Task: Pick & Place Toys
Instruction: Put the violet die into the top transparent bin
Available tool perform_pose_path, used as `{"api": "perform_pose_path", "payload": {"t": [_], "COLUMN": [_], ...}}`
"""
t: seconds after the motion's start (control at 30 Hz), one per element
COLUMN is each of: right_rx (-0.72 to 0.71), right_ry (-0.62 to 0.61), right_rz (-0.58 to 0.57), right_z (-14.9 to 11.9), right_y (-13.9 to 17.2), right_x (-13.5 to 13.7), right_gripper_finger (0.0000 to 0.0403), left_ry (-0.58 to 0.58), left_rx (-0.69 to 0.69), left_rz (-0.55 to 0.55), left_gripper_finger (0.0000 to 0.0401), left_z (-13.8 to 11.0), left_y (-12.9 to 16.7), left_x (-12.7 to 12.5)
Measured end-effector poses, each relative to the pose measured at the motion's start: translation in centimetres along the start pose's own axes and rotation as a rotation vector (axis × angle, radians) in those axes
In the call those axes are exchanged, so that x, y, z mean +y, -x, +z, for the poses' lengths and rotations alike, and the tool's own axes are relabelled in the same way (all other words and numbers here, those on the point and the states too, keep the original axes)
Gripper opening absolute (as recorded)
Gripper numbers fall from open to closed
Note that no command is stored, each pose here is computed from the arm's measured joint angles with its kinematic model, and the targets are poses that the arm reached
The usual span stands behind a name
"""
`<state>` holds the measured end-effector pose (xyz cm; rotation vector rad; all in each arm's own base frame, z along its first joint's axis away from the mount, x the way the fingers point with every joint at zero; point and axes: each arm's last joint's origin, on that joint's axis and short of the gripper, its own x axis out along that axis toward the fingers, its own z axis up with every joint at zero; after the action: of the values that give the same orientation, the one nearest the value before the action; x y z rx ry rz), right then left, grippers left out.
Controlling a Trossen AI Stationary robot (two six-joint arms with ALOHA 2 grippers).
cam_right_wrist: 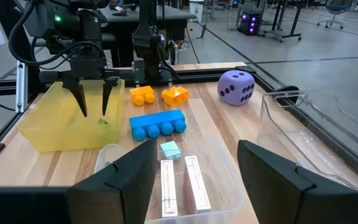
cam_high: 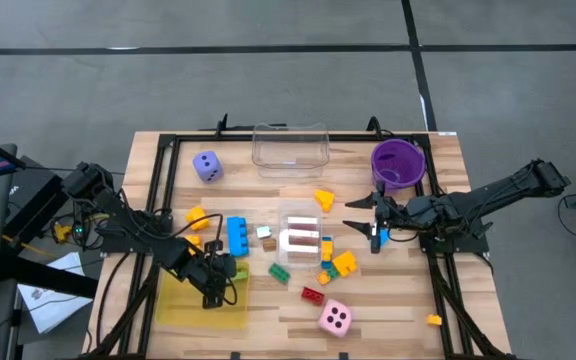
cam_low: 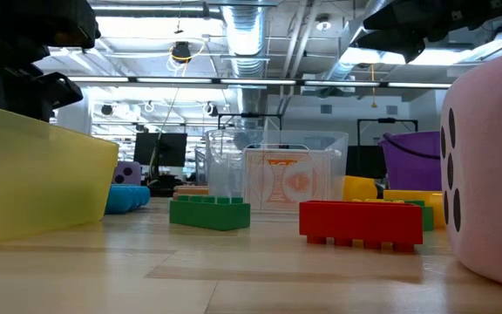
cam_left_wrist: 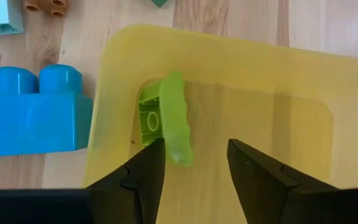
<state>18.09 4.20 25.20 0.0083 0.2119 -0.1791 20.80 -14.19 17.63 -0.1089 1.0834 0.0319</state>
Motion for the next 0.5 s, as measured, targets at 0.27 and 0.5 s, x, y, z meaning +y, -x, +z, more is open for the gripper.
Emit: {"api": "perform_pose_path", "payload": {"t": [0.27,0.5], "right_rx": [0.000,0.000], "right_ry": [0.000,0.000], "right_rz": [0.000,0.000], "right_z": [0.0,0.0], "right_y": [0.0,0.0], "right_x": [0.0,0.0], "right_gripper_finger": [0.0217,0.0217], "left_ry": [0.011,-0.031], "left_rx": [-0.003,-0.311], "left_rz": [-0.064,-0.188], "left_gripper_finger": [0.0164,0.0164], "left_z": [0.3,2.3], "left_y": [1.0,7.3], "left_x": [0.1,1.0]}}
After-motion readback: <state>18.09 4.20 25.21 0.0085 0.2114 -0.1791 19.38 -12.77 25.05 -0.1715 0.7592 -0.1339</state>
